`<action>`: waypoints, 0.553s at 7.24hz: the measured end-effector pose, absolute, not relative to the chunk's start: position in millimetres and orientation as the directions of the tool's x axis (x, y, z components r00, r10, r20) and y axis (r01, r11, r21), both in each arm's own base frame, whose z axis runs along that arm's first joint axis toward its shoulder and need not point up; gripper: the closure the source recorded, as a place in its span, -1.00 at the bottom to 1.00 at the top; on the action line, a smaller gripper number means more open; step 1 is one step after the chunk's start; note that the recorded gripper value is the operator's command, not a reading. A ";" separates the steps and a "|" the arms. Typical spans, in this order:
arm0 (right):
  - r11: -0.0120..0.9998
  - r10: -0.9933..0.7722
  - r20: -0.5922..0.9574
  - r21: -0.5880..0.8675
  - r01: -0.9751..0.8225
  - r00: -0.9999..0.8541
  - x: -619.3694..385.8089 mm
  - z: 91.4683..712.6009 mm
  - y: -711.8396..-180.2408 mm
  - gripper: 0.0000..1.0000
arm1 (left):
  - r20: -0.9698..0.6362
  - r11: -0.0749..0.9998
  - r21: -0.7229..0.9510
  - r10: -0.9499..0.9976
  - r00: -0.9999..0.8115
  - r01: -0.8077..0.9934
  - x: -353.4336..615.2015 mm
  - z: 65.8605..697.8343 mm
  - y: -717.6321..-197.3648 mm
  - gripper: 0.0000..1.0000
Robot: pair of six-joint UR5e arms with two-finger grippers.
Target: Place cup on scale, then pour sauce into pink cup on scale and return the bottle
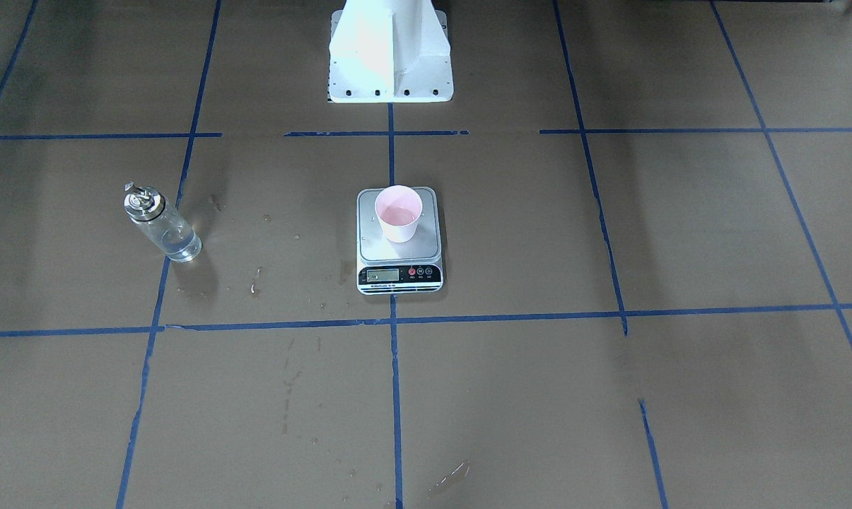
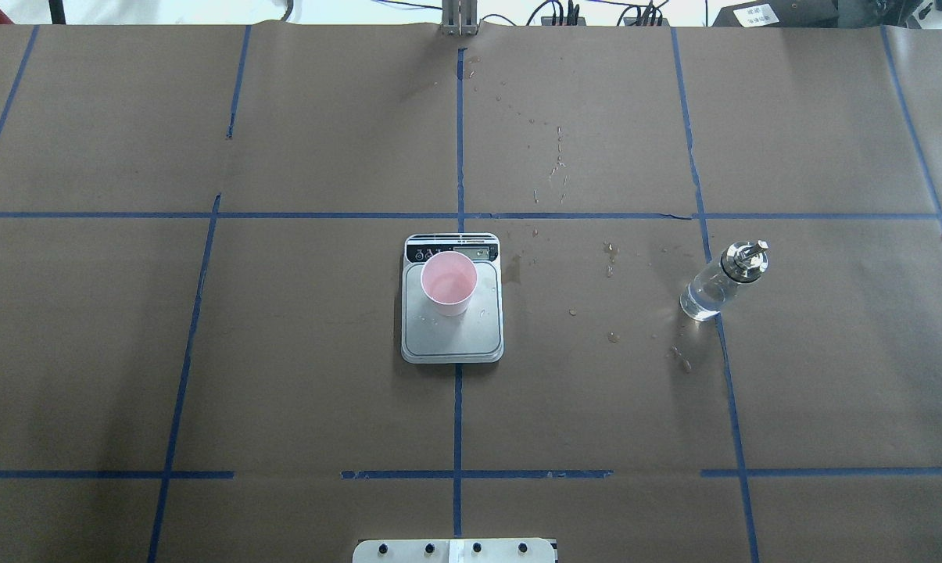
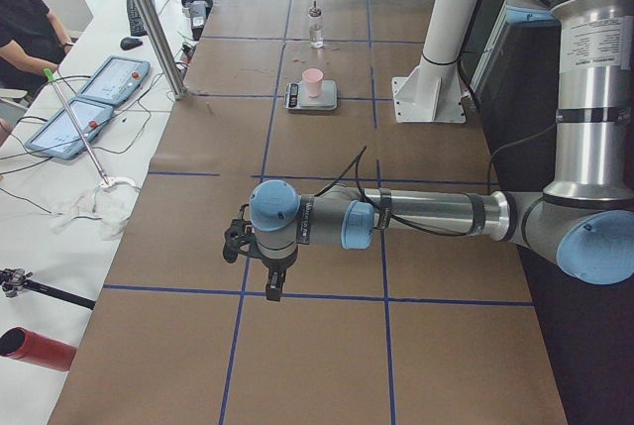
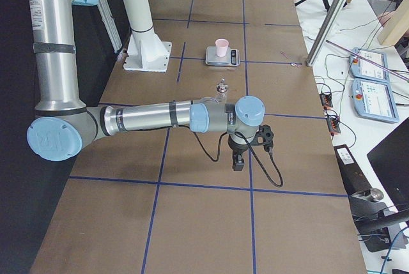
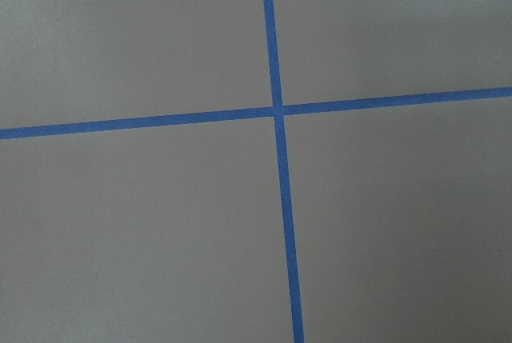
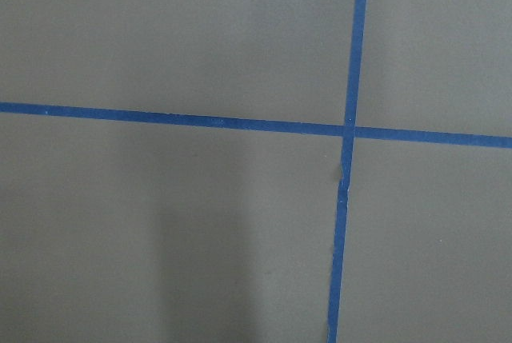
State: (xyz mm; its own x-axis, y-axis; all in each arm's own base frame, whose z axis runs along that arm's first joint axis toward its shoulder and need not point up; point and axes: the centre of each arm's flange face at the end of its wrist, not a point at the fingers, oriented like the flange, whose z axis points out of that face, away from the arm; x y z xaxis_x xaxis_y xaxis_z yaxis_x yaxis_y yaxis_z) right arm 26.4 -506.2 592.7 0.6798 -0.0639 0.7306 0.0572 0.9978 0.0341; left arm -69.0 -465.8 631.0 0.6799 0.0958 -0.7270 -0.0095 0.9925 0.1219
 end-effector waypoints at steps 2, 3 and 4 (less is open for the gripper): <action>0.998 -0.060 0.738 0.029 0.057 0.672 25.2 593.2 -506.4 -1.00 | -0.727 0.992 0.123 0.096 0.680 -0.009 -69.0 630.1 -465.9 -1.00; 0.998 -0.053 0.752 0.021 0.057 0.657 24.1 595.4 -504.6 -1.00 | -0.727 0.992 0.123 0.096 0.680 -0.009 -69.0 630.5 -465.8 -1.00; 0.998 -0.045 0.763 0.012 0.057 0.644 23.6 598.9 -501.5 -1.00 | -0.727 0.993 0.121 0.095 0.680 -0.010 -69.0 631.6 -465.7 -1.00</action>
State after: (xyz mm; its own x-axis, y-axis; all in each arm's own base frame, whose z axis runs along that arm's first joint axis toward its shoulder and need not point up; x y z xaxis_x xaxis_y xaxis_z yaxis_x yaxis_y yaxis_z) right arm 23.6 -501.5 598.9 0.6444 -0.0454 0.7634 0.0567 0.9983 0.0115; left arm -69.0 -465.7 631.6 0.6796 0.0951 -0.7274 -0.0096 0.9926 0.1208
